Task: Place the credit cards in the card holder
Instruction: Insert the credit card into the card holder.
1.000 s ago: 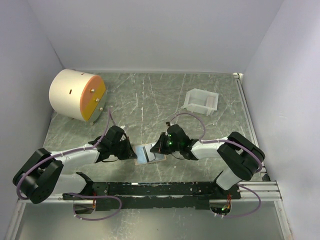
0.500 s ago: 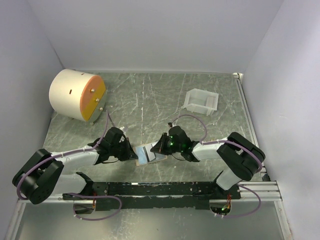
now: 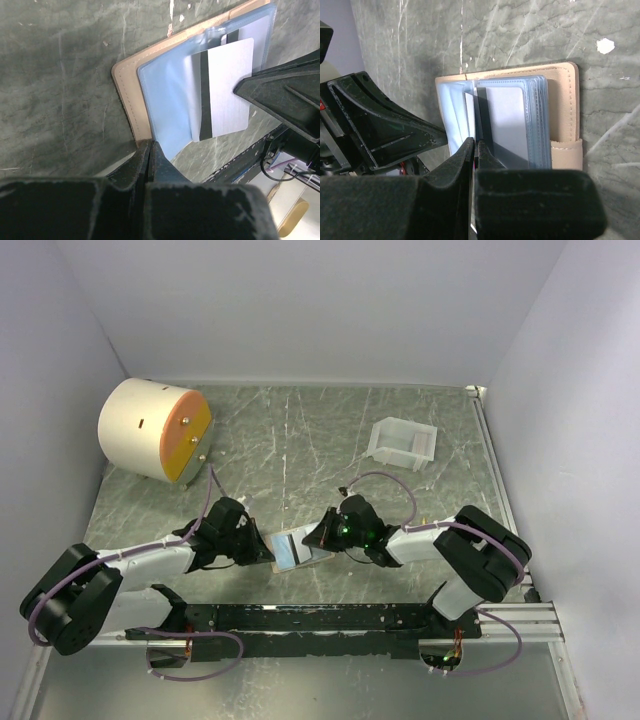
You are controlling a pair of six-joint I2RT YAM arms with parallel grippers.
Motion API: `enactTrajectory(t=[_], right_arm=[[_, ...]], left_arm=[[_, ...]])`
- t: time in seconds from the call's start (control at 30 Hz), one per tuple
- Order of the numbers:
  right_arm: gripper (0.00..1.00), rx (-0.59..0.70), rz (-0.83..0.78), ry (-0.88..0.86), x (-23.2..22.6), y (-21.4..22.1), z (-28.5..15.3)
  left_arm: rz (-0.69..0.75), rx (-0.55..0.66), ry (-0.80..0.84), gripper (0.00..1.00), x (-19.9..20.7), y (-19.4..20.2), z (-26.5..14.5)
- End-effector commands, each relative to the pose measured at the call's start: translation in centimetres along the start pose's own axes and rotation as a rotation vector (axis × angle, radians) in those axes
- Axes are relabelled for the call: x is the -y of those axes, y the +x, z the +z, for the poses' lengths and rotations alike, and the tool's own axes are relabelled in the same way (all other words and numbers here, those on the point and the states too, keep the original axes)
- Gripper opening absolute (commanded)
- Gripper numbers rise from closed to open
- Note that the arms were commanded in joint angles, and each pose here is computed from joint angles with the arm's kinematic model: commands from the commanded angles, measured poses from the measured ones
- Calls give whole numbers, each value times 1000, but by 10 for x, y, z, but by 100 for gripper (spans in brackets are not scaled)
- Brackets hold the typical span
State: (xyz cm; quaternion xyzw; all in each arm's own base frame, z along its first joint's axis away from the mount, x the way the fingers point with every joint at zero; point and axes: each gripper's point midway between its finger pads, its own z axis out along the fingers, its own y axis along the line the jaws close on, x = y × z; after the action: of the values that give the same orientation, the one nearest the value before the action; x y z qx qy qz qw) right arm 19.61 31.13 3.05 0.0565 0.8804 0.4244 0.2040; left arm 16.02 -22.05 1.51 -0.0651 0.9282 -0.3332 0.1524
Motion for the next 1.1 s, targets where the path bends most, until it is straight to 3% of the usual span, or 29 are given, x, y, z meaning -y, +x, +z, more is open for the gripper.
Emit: enactTrajectory(t=[0.0, 0.57, 1.07], right_arm=[[0, 18, -4, 17, 9, 2, -2], [0, 97, -1, 22, 10, -10, -10], [0, 57, 23, -37, 4, 0, -3]], left_arm=[[-16, -41, -35, 7, -11, 13, 0], [0, -48, -13, 7, -3, 11, -2], [-12, -49, 6, 7, -3, 13, 0]])
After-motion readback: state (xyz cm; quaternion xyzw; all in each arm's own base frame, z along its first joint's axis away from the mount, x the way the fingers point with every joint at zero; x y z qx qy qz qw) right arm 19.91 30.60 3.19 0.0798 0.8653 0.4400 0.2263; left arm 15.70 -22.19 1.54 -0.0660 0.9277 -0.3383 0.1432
